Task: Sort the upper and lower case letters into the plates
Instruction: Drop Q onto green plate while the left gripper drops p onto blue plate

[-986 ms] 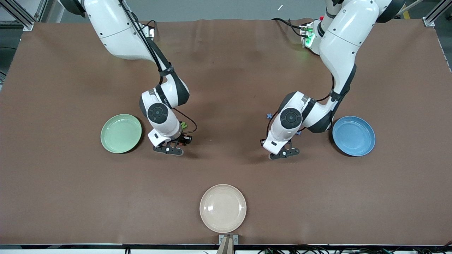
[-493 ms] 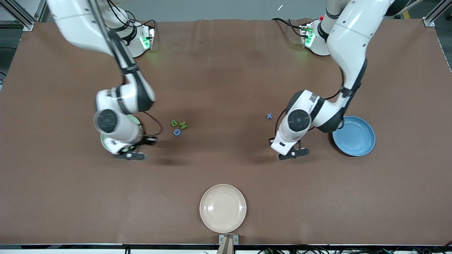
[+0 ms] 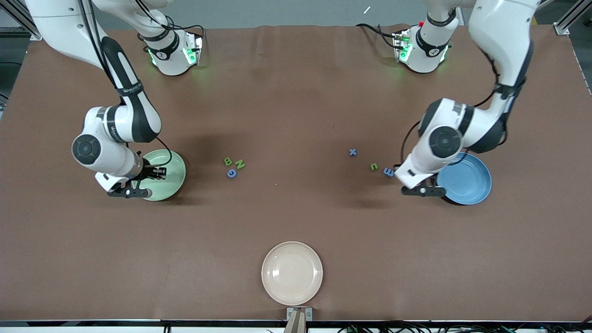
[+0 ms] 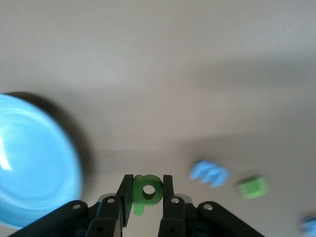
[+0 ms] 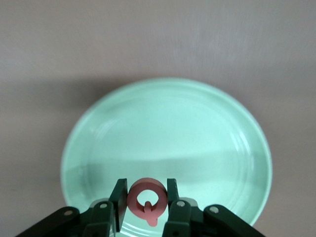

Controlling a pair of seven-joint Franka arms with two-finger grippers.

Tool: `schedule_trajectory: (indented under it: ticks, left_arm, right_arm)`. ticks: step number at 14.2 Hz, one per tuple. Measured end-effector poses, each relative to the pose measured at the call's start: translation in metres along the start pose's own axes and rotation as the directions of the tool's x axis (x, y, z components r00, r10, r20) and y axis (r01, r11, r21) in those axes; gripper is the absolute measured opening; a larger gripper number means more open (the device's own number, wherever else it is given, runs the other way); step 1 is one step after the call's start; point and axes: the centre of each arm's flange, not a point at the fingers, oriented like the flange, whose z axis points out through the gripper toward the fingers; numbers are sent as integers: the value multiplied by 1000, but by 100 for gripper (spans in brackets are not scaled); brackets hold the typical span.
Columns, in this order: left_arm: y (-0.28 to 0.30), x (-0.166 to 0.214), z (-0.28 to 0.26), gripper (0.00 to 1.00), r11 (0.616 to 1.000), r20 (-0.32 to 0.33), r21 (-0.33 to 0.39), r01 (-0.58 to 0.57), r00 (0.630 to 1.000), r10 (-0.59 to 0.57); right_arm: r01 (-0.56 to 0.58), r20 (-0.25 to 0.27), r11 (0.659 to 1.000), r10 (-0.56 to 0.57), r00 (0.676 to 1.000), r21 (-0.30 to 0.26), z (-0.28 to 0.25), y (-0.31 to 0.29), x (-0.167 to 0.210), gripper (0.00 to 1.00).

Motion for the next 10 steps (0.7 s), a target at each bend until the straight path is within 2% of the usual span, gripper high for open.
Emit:
schedule_trajectory:
  ticks: [2,6,10]
  left_arm:
    - [-42,-13,10,28,997,15,10,-82,997,81]
    - [-101,-36,42,28,977,-30,46,-206,978,207]
    - [-134,-58,69,28,955,-42,39,-294,955,295]
  right_arm:
    - [3,30,1000,-3,1000,-2,16,0,-14,37]
    - [3,62,1000,-3,998,-3,20,-1,-19,40]
    - [8,70,1000,-8,997,2,1,-13,-10,74]
